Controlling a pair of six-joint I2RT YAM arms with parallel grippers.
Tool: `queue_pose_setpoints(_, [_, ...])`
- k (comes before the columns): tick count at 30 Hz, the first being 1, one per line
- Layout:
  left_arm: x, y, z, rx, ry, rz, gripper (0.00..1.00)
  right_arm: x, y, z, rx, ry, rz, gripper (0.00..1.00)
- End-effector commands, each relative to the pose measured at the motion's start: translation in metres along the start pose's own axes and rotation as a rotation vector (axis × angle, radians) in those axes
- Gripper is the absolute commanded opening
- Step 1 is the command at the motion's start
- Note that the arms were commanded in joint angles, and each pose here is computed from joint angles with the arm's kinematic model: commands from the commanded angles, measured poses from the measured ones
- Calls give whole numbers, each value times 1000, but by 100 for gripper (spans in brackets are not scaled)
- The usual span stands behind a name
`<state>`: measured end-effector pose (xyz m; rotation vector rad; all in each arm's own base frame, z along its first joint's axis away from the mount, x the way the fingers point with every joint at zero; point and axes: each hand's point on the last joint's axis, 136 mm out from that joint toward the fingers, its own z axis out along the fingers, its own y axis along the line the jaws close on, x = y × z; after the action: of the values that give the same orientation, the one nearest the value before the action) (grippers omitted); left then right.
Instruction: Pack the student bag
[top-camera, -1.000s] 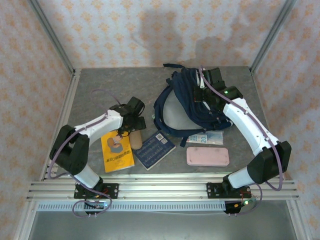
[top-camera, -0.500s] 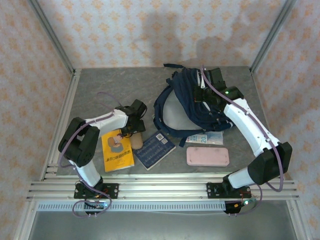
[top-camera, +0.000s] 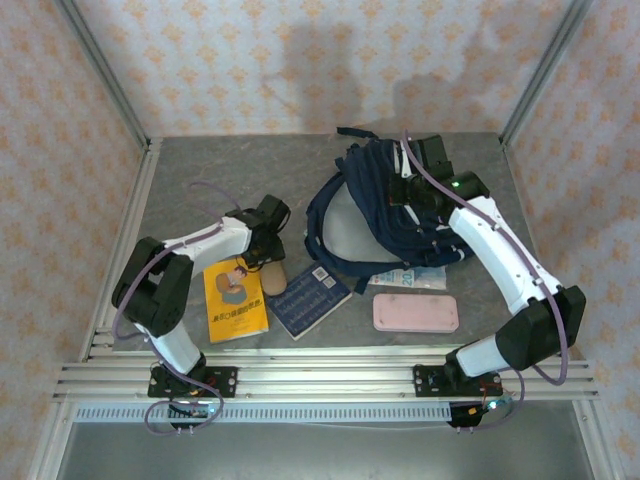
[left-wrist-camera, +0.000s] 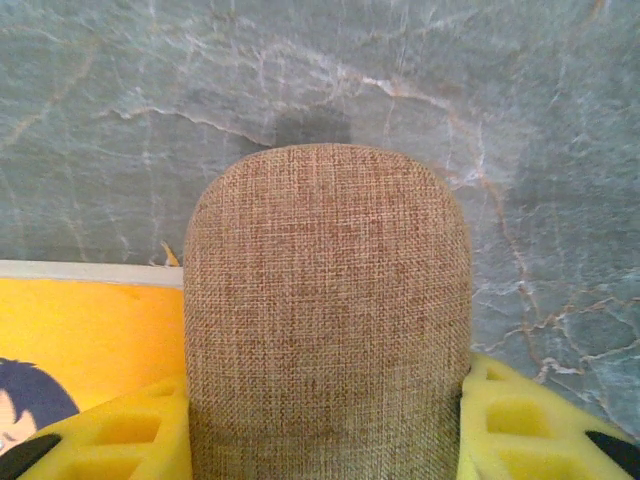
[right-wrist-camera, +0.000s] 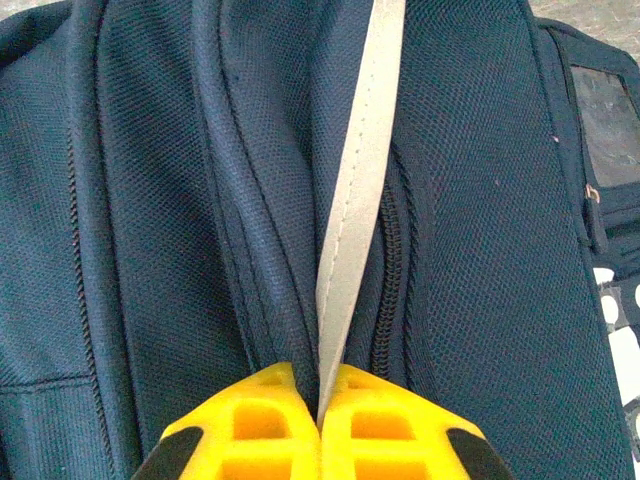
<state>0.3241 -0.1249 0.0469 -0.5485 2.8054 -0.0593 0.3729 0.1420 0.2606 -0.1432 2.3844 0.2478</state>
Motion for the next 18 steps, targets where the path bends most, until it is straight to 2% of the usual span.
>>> queue_pose_setpoints(1, [-24, -6, -39, 54, -86, -1, 35, -43, 8, -47, -51, -176, -12, 0])
queue_pose_setpoints(9, [-45, -23, -104, 190, -178, -6, 35, -47, 12, -58, -133, -192, 31, 0])
queue_pose_setpoints(12, [-51, -35, -141, 259, -246, 24, 36, -50, 14, -63, -197, -200, 68, 0])
queue_pose_setpoints(15, [-53, -59, -176, 354, -289, 57, 36, -51, 20, -67, -264, -202, 91, 0])
queue_pose_setpoints(18, [-50, -94, -197, 489, -269, 69, 35, -51, 26, -69, -309, -197, 108, 0])
